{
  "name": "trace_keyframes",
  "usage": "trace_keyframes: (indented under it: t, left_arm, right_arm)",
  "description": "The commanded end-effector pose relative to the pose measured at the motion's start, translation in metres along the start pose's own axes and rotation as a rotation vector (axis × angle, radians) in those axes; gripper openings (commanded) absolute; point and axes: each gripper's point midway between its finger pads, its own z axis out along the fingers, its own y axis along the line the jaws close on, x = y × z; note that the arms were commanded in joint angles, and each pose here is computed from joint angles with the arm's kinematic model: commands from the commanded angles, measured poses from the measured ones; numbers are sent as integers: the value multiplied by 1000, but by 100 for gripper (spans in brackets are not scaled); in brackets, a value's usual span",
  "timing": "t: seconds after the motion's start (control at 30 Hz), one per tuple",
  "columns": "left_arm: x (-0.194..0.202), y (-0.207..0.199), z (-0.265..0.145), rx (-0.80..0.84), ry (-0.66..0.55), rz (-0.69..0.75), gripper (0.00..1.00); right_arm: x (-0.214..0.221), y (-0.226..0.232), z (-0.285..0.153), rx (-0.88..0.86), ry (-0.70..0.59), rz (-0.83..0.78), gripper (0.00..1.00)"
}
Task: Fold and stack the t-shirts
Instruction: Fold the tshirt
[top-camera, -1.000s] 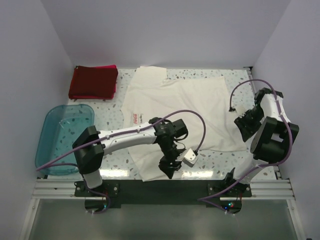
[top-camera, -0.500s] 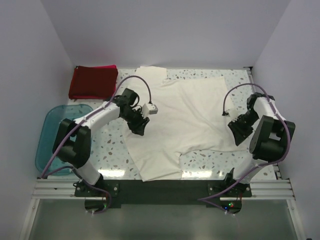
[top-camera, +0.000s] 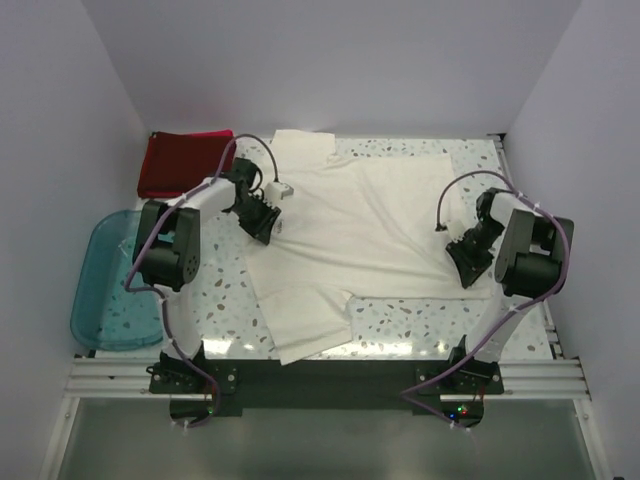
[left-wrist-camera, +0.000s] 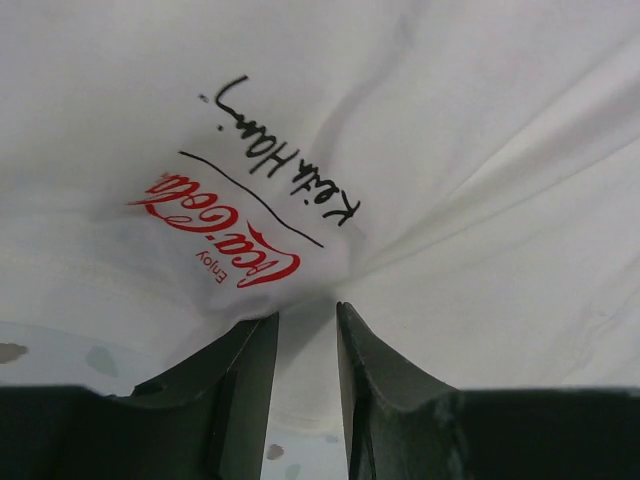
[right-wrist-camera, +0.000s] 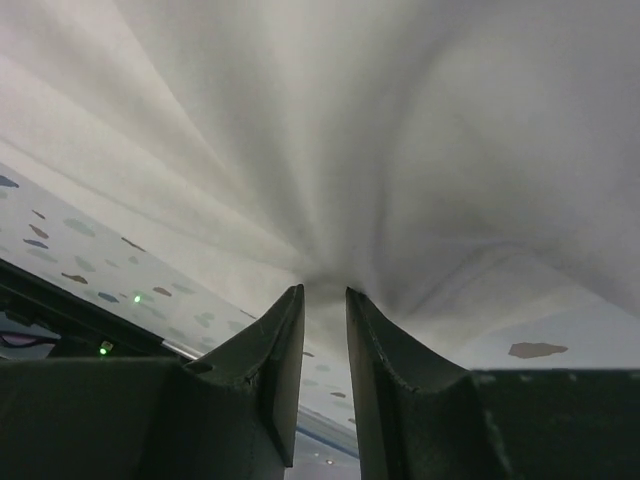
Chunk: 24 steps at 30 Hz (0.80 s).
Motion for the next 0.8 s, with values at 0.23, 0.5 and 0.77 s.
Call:
trace_keyframes:
  t: [0.23,0.5,0.77]
  left_arm:
    - [-30,39,-8,46,-70,39,49]
    - [-79,43,-38,18,-206,104,54]
    - [-83,72,-29,-97,-188,36,55]
  right_arm:
    - [-73,-5,-84,-50,-288,-16,34]
    - [-137,-20,-86,-52,-370,54,33]
    - [-165,-50,-50,114,-311,55,32]
